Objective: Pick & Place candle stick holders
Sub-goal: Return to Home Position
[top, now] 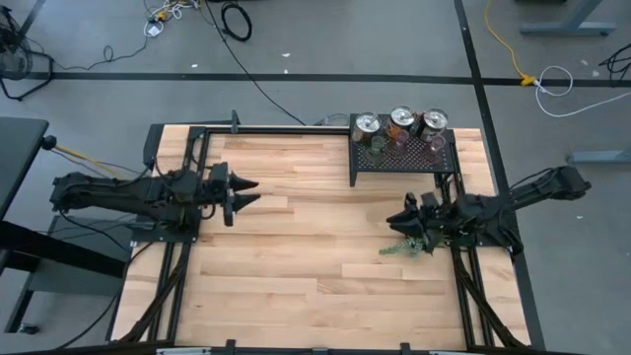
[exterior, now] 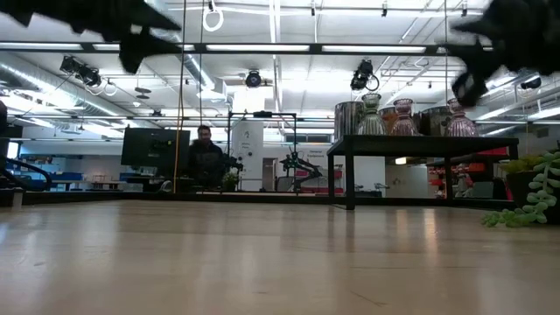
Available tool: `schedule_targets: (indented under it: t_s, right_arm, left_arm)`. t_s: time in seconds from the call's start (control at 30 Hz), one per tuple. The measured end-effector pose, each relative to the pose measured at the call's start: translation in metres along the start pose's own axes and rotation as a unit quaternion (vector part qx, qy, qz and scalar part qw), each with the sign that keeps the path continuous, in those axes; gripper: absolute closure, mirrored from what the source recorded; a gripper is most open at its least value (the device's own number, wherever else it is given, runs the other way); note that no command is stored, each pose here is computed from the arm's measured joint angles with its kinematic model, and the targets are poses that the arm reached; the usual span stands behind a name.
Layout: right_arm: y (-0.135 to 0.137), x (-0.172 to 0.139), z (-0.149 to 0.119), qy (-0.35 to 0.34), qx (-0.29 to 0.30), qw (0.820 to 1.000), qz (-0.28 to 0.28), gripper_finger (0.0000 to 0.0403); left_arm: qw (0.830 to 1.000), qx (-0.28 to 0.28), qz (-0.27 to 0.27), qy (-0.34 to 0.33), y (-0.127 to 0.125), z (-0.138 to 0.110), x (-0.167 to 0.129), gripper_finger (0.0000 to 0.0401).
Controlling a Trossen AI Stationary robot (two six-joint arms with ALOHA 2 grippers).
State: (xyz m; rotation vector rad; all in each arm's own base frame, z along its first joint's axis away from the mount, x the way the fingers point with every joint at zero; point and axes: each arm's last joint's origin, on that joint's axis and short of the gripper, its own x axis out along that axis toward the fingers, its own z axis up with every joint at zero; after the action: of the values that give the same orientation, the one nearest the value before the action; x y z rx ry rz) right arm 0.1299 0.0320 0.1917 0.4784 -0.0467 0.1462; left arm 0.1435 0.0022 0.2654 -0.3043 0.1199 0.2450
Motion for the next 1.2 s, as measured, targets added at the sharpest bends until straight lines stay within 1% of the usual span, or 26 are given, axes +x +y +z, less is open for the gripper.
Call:
schedule_targets:
  t_s: [0.03,0.07,0.17,0.2,0.23,0.33,0.4,0.5,0.57,0.63,0.8,1.03,1.2]
  right_arm:
    - [-0.007,-0.005,-0.012,0.012,-0.002,1.000,-0.007,0.0309]
    - [-0.012,-0.009,-0.021,0.039,-0.007,0.999,-0.026,0.0309]
    - [-0.020,-0.018,-0.034,0.126,-0.023,0.989,-0.075,0.0309]
    - [-0.024,-0.021,-0.039,0.148,-0.027,0.985,-0.089,0.0309]
    - [-0.025,-0.023,-0.041,0.160,-0.031,0.982,-0.092,0.0309]
    - [-0.017,-0.024,-0.030,0.111,-0.018,0.993,-0.035,0.0309]
    - [-0.014,-0.027,-0.024,0.085,-0.009,0.996,-0.013,0.0309]
    - [-0.012,-0.033,-0.016,0.045,-0.004,0.999,0.007,0.0309]
    - [-0.009,-0.037,-0.010,0.012,0.000,1.000,0.023,0.0309]
    - [-0.008,-0.039,-0.006,-0.007,0.002,0.999,0.031,0.0309]
    - [-0.004,-0.039,0.002,-0.053,0.008,0.997,0.051,0.0309]
    - [-0.005,-0.039,0.004,-0.065,0.009,0.997,0.037,0.0309]
    - [-0.005,-0.039,0.003,-0.060,0.008,0.997,0.038,0.0309]
  left_arm:
    - [1.000,0.002,0.002,0.007,0.004,-0.009,-0.002,0.0208]
    - [1.000,0.004,0.004,0.014,0.007,-0.019,-0.003,0.0208]
    - [0.999,0.008,0.010,0.029,0.018,-0.047,-0.007,0.0208]
    - [0.999,0.010,0.012,0.036,0.022,-0.057,-0.008,0.0208]
    - [0.999,0.012,0.014,0.042,0.025,-0.066,-0.009,0.0208]
    - [0.997,0.018,0.022,0.066,0.035,-0.094,-0.010,0.0208]
    - [0.996,0.022,0.027,0.081,0.041,-0.112,-0.011,0.0208]
    - [0.999,0.010,0.003,0.040,0.041,-0.112,-0.010,0.0208]
    - [1.000,0.001,-0.016,0.010,0.039,-0.107,-0.012,0.0208]
    - [0.999,-0.009,-0.033,-0.026,0.037,-0.099,-0.015,0.0208]
    - [0.996,-0.021,-0.049,-0.076,0.038,-0.094,-0.025,0.0208]
    - [0.986,-0.040,-0.074,-0.145,0.036,-0.083,-0.034,0.0208]
    - [0.986,-0.039,-0.075,-0.142,0.035,-0.083,-0.034,0.0208]
